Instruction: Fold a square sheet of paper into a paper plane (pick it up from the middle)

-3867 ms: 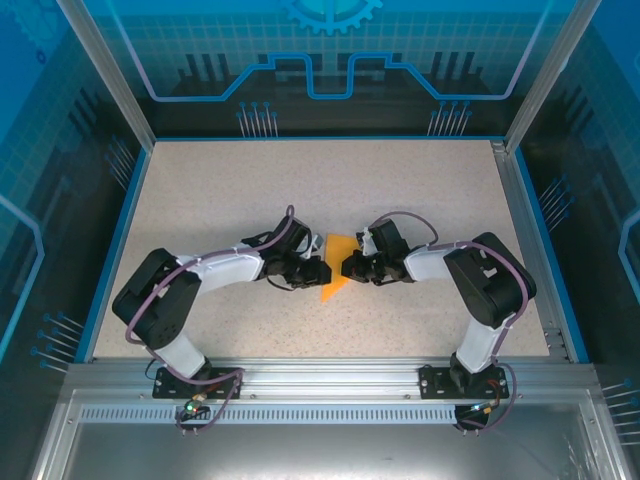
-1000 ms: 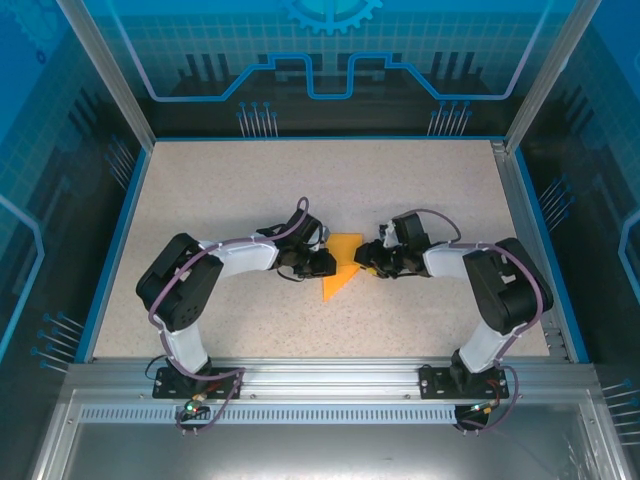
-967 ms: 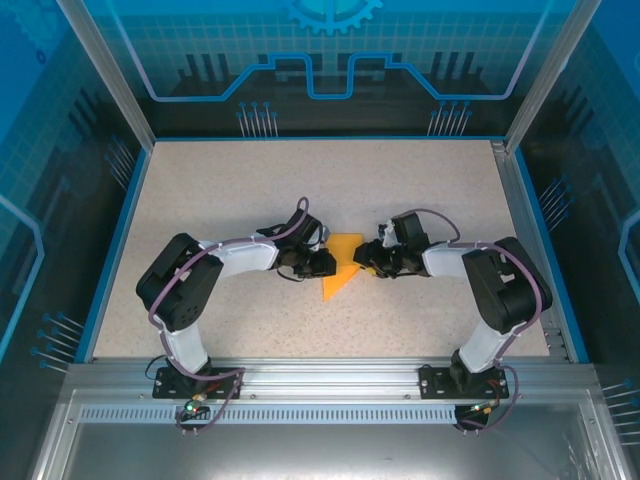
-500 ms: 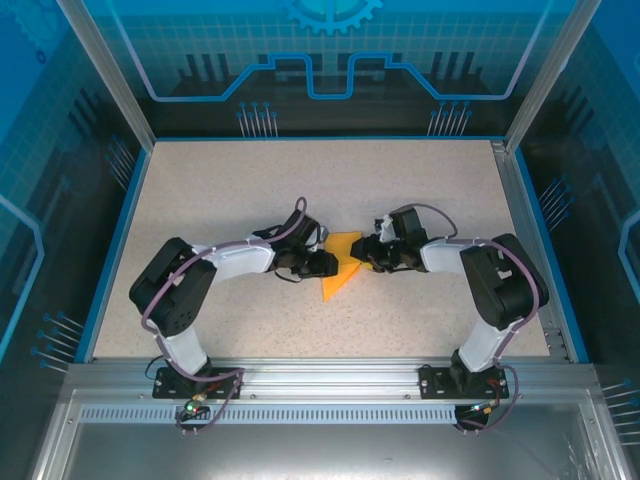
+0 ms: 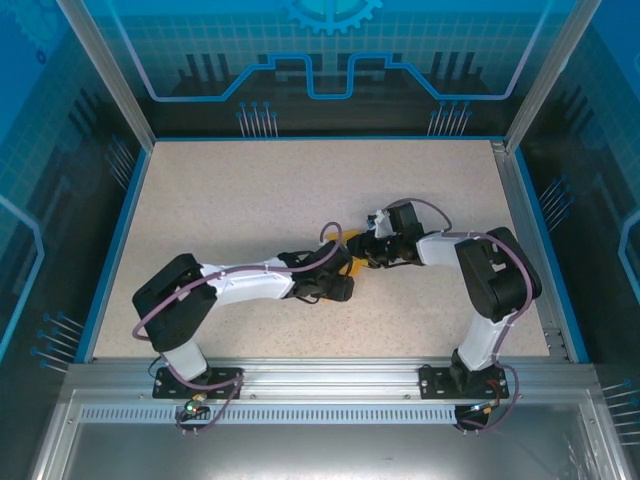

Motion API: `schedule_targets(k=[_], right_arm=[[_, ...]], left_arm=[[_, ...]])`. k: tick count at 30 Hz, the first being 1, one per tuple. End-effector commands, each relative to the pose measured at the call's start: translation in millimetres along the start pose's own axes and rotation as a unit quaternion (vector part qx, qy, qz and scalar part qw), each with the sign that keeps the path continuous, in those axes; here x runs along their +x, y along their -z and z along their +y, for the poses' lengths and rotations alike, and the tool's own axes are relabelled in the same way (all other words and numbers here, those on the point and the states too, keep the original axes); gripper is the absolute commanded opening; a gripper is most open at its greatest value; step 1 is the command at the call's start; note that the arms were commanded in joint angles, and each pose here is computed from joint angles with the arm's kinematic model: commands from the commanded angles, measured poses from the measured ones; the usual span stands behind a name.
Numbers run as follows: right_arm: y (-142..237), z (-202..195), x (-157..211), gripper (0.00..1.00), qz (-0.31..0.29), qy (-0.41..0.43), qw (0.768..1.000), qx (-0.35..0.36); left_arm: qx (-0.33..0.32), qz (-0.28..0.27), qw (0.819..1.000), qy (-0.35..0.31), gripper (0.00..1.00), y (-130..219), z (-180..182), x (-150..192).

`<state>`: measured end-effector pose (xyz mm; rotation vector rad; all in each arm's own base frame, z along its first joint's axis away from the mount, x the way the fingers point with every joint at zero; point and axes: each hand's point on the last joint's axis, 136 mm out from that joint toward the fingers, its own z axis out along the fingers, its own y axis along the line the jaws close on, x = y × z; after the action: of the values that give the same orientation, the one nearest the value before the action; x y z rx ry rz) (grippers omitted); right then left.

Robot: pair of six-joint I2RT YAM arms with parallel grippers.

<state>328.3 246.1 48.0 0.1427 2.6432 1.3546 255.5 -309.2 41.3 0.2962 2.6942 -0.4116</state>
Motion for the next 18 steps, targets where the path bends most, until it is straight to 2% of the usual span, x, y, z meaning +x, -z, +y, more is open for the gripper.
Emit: schedule_targets(k=[1,18], right_arm=[[0,3,1,0.41,0.022,0.002,1.000,-0.015],[8,15,0,0.34,0.017,0.007,0.999,-0.028]], left_arm=[[-0.068,-0.024,0.997,-0.008,0.54,-3,12,-6],[-0.127,-0.037,0.990,-0.041,0.54,-15,18,-4]])
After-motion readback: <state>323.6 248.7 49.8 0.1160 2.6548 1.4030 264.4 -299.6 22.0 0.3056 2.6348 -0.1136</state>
